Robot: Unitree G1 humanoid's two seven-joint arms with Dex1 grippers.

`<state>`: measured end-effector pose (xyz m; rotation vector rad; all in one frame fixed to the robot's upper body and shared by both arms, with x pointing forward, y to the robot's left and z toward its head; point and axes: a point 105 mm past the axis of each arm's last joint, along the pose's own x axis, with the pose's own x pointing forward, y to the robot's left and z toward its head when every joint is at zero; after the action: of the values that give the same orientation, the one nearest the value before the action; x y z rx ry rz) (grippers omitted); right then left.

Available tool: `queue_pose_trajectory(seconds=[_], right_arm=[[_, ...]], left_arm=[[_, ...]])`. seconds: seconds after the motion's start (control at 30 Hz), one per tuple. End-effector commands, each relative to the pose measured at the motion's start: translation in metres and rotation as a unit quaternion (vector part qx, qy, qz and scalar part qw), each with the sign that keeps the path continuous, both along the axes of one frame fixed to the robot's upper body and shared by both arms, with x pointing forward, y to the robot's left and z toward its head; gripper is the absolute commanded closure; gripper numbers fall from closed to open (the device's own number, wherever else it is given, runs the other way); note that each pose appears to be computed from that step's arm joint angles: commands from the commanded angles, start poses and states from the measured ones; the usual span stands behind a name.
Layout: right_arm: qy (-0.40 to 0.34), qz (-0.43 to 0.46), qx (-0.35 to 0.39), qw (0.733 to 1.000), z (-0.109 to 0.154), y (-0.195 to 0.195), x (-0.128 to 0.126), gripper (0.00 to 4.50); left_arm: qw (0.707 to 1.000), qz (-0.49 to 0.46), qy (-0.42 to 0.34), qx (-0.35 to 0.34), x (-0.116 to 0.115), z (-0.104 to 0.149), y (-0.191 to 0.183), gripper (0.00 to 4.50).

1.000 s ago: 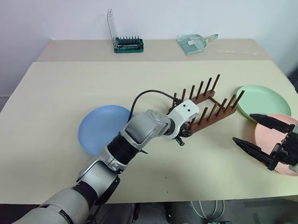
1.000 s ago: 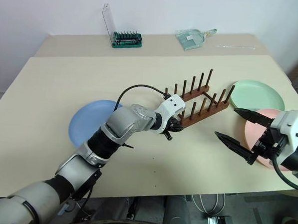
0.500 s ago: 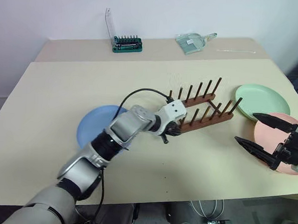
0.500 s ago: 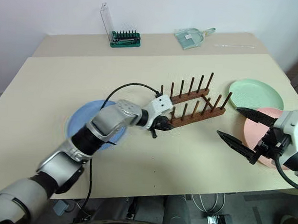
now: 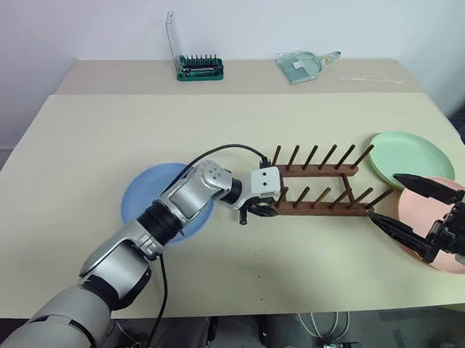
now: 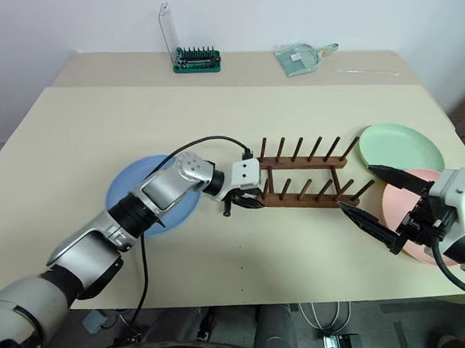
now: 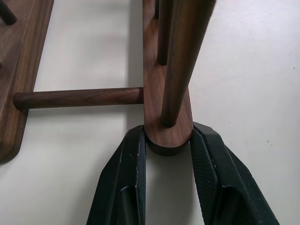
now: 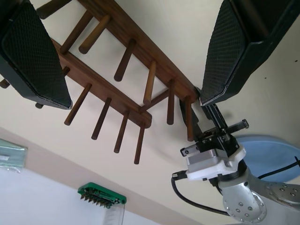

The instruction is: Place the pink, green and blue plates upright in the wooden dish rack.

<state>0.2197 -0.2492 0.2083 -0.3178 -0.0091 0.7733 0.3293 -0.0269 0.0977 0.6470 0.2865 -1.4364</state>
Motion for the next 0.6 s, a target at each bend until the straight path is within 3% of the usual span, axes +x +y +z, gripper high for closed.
queue_pose_trajectory(seconds=[0.03,0.07,0.3,0.33,0.5,0.6], right_arm=[[-0.024,0.004,-0.012,1.0,0.013,0.002,-0.003,0.0],[-0.024,0.003,-0.013,1.0,0.012,0.002,-0.003,0.0],[-0.025,0.005,-0.013,1.0,0.013,0.002,-0.002,0.0],[-0.025,0.005,-0.013,1.0,0.013,0.003,-0.002,0.0],[-0.022,0.011,-0.008,1.0,0.013,0.004,-0.003,0.0],[0.014,0.021,0.032,0.999,0.006,0.004,-0.008,0.0]], left_arm=[[1.0,0.007,-0.005,-0.006,0.002,0.005,-0.003,3.71],[1.0,0.009,0.017,-0.006,0.0,0.004,-0.002,3.71],[1.0,0.02,0.012,-0.008,0.005,0.009,0.001,0.35],[1.0,0.021,0.007,-0.011,0.006,0.01,0.002,0.08],[1.0,0.025,0.002,0.001,0.011,0.026,0.019,0.08],[0.999,0.03,-0.004,-0.013,0.014,0.069,0.052,0.08]])
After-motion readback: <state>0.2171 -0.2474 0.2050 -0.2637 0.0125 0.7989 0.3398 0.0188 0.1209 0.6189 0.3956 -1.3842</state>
